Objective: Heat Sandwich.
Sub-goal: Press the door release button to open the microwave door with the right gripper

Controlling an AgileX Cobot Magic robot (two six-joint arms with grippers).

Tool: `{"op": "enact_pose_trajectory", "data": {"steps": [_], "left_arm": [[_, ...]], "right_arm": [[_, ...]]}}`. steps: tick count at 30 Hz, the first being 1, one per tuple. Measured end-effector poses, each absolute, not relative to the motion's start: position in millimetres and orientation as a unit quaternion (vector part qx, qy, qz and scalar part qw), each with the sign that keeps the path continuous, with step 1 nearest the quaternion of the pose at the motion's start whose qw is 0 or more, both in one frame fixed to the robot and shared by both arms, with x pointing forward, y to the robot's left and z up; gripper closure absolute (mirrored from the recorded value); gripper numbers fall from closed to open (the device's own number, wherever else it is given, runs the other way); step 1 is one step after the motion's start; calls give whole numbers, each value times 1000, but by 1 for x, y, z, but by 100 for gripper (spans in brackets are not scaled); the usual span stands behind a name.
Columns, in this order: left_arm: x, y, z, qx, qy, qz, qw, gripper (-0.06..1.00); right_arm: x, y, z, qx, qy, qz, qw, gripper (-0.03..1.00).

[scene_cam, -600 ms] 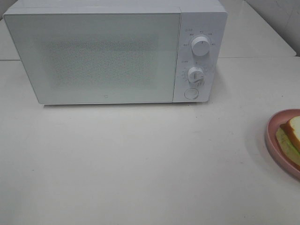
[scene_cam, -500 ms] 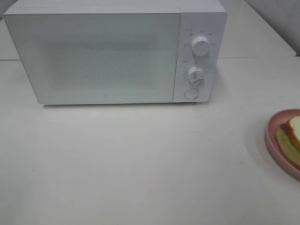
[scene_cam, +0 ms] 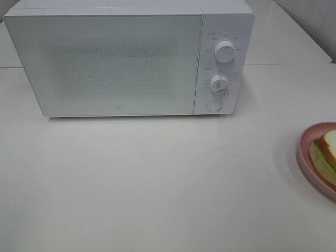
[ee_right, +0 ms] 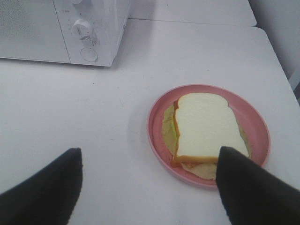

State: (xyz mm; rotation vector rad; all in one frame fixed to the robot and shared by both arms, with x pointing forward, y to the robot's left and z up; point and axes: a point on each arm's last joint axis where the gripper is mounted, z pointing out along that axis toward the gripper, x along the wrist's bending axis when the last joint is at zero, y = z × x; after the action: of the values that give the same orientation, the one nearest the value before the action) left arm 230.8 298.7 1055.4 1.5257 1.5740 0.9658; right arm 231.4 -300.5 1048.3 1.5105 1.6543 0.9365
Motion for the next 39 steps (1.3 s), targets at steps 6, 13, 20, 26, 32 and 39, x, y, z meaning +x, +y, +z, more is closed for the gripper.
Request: {"op": "enact_pose_trajectory", "data": {"steps": [6, 13, 20, 26, 32, 39], "left_arm": [[231, 299, 1055, 593, 612, 375, 364, -2], [231, 299, 1055, 593, 612, 375, 364, -2], [231, 299, 1055, 593, 612, 375, 364, -2], [231, 299, 1055, 593, 612, 375, 364, -2], [231, 299, 1055, 593, 612, 375, 364, -2], [231, 299, 1055, 593, 612, 375, 364, -2]], "right_arm": [[231, -300, 1057, 574, 629, 378, 364, 21], [251, -299, 1066, 574, 629, 378, 364, 21], [278, -296, 1074, 572, 628, 381, 364, 21], [294, -295, 1077, 571, 627, 383, 366, 21], [317, -293, 1076, 576, 633, 374, 357, 21], [337, -292, 1073, 583, 635, 368, 348, 21]]}}
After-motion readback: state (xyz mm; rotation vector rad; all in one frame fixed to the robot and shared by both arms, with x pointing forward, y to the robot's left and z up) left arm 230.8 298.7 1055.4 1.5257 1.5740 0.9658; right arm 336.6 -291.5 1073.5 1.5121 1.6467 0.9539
